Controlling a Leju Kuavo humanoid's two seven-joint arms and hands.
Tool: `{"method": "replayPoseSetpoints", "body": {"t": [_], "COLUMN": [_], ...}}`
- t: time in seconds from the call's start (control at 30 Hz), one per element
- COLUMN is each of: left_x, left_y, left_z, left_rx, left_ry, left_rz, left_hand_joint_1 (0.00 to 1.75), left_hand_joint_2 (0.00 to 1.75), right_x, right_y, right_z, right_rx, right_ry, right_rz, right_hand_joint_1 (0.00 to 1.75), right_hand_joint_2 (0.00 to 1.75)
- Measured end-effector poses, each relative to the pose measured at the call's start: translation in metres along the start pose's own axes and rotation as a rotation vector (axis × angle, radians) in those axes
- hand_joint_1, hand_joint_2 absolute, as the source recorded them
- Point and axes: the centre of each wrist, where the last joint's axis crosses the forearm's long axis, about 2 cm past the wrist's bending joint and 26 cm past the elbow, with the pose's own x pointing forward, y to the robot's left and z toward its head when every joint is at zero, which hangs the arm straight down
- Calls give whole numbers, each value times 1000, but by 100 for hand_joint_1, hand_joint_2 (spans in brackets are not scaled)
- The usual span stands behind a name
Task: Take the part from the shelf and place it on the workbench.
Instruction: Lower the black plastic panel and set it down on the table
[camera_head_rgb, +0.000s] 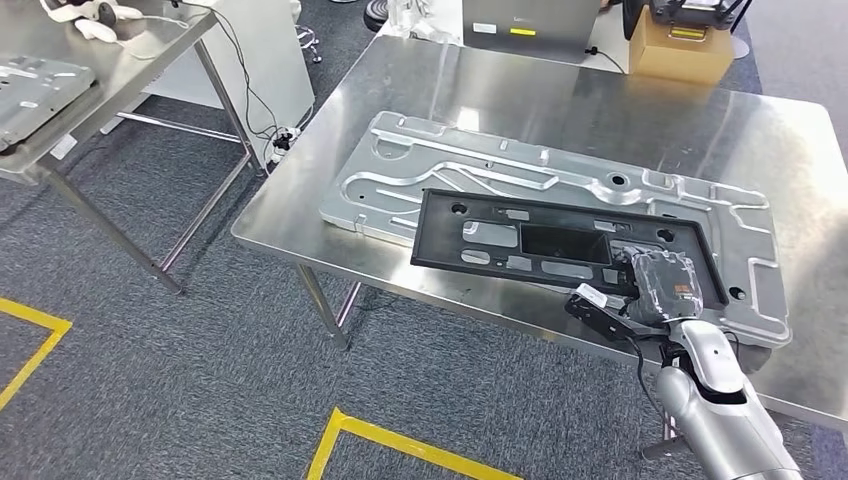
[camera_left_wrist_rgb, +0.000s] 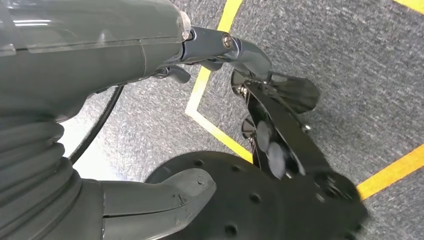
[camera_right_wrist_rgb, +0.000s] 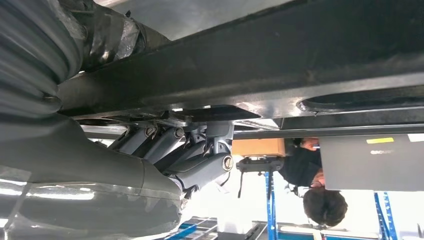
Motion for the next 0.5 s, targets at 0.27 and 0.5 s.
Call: {"method": "replayPoseSetpoints", "body": {"t": [0.27, 0.5], "left_x": [-1, -3], "left_y": [3, 3], "left_z": [1, 1], "left_rx": [6, 5], "left_ry": [-2, -1], "left_rz": [5, 10], "left_hand_joint_1": [0, 0], "left_hand_joint_2": [175, 175], "right_x": [-2, -18], "right_y": [0, -5], "right_z": [0, 1], "right_rx": [-1, -8], "right_ry": [5, 58], "right_rz": [2, 16], "right_hand_joint_1": [175, 175], "right_hand_joint_2": [175, 175]}}
